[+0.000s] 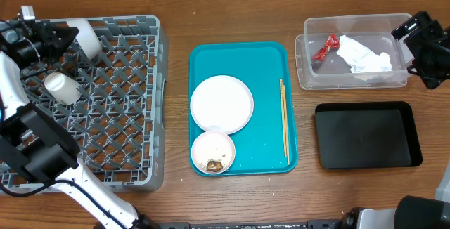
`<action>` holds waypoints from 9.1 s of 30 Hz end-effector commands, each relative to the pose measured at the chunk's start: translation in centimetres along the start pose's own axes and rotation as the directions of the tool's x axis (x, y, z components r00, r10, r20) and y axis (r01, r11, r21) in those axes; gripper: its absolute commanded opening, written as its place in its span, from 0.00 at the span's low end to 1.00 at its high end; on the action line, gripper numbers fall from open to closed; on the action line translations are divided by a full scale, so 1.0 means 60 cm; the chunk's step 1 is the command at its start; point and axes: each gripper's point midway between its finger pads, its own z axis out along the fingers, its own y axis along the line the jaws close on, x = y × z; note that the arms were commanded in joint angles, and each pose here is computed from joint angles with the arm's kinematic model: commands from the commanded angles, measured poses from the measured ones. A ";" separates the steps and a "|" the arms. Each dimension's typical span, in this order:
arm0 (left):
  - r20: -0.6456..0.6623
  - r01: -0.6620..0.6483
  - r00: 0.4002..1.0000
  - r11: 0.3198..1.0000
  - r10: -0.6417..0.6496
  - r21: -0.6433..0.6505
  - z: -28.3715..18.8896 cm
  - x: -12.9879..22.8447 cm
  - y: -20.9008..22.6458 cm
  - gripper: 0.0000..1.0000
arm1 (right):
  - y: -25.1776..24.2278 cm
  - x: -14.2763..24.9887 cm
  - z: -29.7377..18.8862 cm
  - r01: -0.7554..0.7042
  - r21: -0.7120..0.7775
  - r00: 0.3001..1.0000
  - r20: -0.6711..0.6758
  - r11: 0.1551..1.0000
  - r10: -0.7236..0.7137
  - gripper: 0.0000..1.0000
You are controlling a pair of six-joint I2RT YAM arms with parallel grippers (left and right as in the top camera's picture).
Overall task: Sort waste into correct bins and load items into the dishwasher
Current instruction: 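Lower the grey bowl upside down into the rack and release, then reach the left gripper to the white plate and grasp its rim, then lift the white plate and carry it to the dish rack, then stand the white plate upright in the rack and release it, then reach the left gripper to the chopsticks on the tray and grasp them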
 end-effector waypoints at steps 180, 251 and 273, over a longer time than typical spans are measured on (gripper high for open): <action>-0.324 -0.460 0.830 0.886 0.453 0.061 0.007 0.211 -0.323 0.04 | 0.001 -0.008 -0.004 -0.003 0.000 1.000 0.020 1.000 0.003 1.00; -0.178 -0.488 0.870 0.852 0.459 -0.189 -0.088 0.198 -0.422 0.87 | 0.001 -0.008 -0.004 -0.003 0.000 1.000 0.019 1.000 0.003 1.00; -0.482 -0.500 0.836 0.726 0.263 -0.472 0.179 0.648 -0.477 0.93 | 0.001 -0.008 -0.004 -0.003 0.000 1.000 0.019 1.000 0.003 1.00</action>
